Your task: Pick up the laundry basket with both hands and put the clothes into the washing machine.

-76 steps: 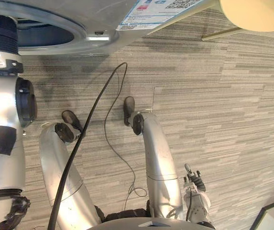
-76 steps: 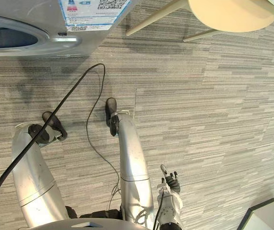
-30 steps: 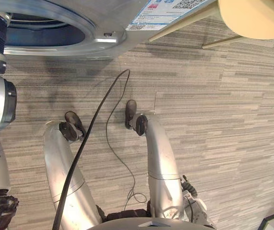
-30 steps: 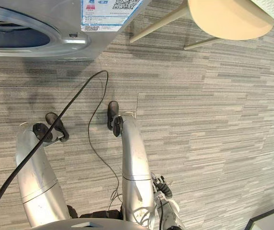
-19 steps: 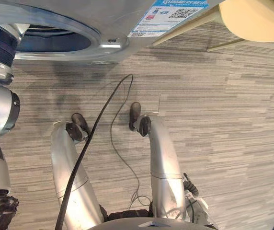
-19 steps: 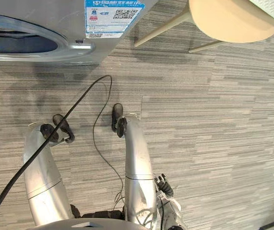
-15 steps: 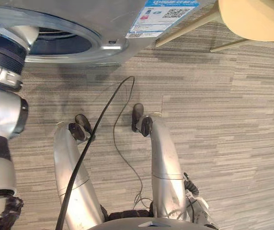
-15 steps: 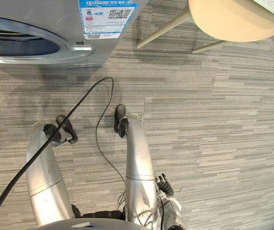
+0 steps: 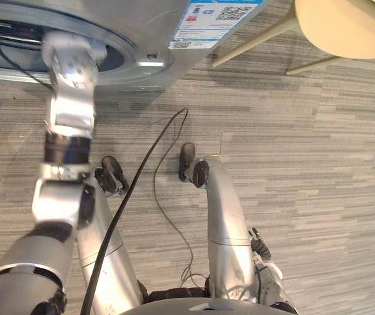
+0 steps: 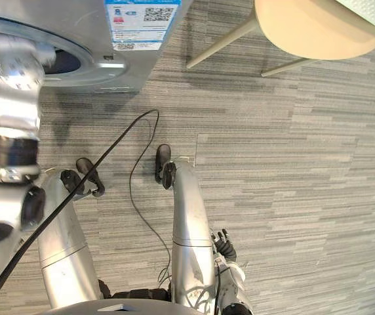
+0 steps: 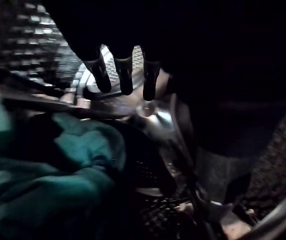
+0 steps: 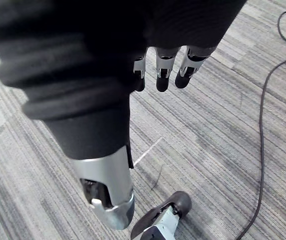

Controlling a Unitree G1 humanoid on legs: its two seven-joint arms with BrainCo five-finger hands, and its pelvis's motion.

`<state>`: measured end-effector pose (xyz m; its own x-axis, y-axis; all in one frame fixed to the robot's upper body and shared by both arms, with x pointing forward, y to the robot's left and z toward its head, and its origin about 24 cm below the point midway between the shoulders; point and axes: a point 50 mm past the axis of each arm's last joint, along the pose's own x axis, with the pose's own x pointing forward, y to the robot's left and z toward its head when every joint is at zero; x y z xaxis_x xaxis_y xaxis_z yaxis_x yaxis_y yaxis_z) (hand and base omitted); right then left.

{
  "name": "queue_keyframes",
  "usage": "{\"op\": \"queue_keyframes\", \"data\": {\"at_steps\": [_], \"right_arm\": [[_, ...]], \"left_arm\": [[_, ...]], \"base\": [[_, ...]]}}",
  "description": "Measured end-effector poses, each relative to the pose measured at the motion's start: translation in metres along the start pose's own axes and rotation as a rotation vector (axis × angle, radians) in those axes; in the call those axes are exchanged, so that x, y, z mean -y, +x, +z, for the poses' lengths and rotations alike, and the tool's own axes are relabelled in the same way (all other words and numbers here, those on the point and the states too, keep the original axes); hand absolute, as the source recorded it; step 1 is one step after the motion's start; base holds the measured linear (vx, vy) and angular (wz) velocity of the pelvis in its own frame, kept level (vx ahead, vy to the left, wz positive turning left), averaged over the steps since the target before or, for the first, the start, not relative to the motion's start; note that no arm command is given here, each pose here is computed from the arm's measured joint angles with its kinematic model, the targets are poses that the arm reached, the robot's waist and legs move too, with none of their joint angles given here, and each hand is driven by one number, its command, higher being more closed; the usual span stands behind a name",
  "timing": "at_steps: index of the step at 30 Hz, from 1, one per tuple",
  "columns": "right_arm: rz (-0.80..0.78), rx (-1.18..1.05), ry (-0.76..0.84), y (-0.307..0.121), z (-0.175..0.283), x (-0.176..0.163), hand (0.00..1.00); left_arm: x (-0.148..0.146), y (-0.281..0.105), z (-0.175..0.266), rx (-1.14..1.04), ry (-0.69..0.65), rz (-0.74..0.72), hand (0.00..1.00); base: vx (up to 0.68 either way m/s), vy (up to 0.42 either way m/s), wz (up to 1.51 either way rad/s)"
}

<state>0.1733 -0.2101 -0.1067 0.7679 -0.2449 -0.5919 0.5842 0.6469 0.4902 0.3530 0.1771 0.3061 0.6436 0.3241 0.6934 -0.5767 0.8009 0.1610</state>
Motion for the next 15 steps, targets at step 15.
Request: {"op": "queue_keyframes", "data": {"at_steps": [15], "right_arm": [[-0.024, 0.037, 0.006, 0.003, 0.007, -0.004, 0.0]], "left_arm": [[0.018, -0.075, -0.019, -0.195, -0.43, 0.068, 0.0]], "base": [[-0.01, -0.008, 0.04]]}}
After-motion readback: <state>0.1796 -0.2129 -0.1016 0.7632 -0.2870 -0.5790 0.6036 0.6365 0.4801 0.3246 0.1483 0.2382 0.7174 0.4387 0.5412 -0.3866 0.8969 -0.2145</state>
